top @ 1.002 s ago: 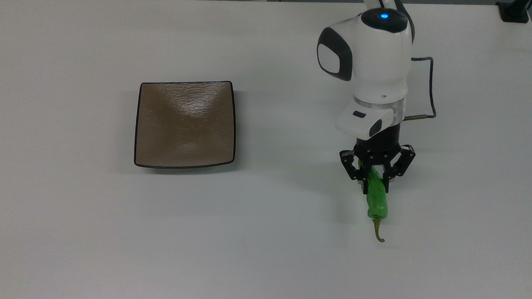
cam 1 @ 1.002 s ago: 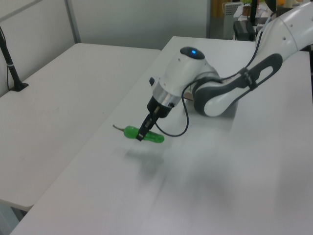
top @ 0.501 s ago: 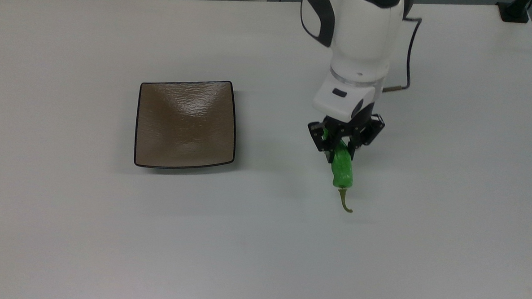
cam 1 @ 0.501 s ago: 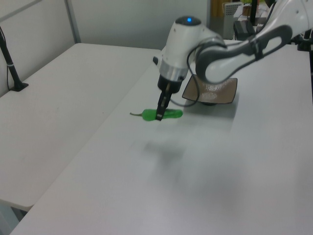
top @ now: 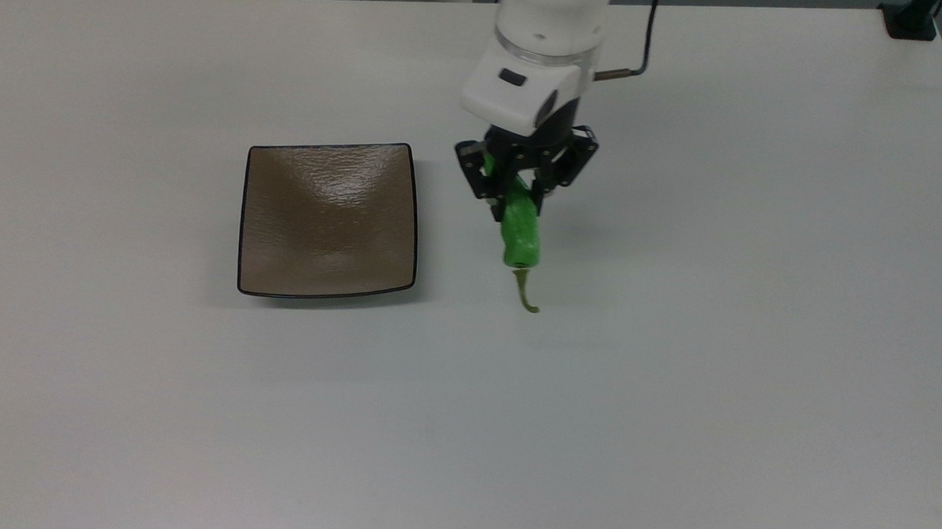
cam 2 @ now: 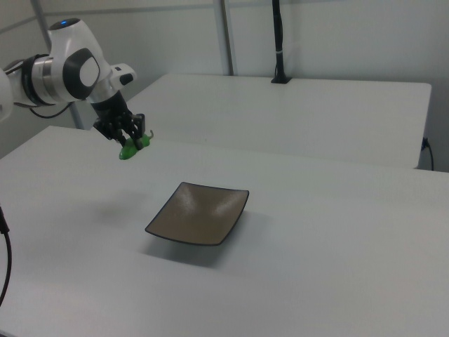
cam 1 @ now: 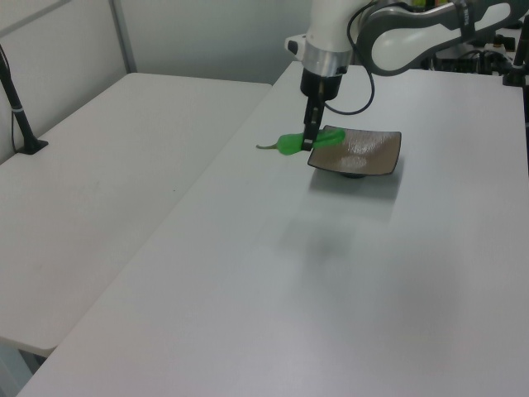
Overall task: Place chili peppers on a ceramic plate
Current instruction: 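Lift the chili pepper and carry it over the brown plate, then lower the chili pepper onto the plate and open the gripper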
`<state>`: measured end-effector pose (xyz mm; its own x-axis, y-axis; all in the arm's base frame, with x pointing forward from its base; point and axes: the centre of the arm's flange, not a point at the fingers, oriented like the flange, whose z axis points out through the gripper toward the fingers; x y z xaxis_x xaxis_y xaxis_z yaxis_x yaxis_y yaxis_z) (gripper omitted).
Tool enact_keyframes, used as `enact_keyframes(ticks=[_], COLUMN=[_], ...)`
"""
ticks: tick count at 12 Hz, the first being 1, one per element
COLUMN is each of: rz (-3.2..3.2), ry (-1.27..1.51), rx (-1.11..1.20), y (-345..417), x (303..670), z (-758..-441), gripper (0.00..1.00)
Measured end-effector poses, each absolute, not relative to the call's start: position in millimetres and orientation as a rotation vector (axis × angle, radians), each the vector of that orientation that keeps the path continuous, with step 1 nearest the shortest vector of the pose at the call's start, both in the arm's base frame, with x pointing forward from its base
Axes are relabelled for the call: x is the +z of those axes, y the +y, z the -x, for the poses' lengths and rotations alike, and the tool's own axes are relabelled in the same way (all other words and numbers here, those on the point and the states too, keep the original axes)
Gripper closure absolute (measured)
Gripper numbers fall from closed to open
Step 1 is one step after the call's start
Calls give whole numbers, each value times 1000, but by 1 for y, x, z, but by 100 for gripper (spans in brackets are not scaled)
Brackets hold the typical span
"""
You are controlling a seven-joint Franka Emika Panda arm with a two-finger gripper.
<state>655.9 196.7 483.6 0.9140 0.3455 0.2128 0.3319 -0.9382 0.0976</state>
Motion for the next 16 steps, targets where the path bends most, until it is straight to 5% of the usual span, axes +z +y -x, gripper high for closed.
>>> enact_keyframes(ticks=[10, 14, 16], rz=[-2948, -2948, -2948], ry=[487, 494, 495], rx=[155, 142, 150], y=[63, 64, 65], x=[437, 434, 437], z=[-660, -658, -657], gripper=[58, 1, 0])
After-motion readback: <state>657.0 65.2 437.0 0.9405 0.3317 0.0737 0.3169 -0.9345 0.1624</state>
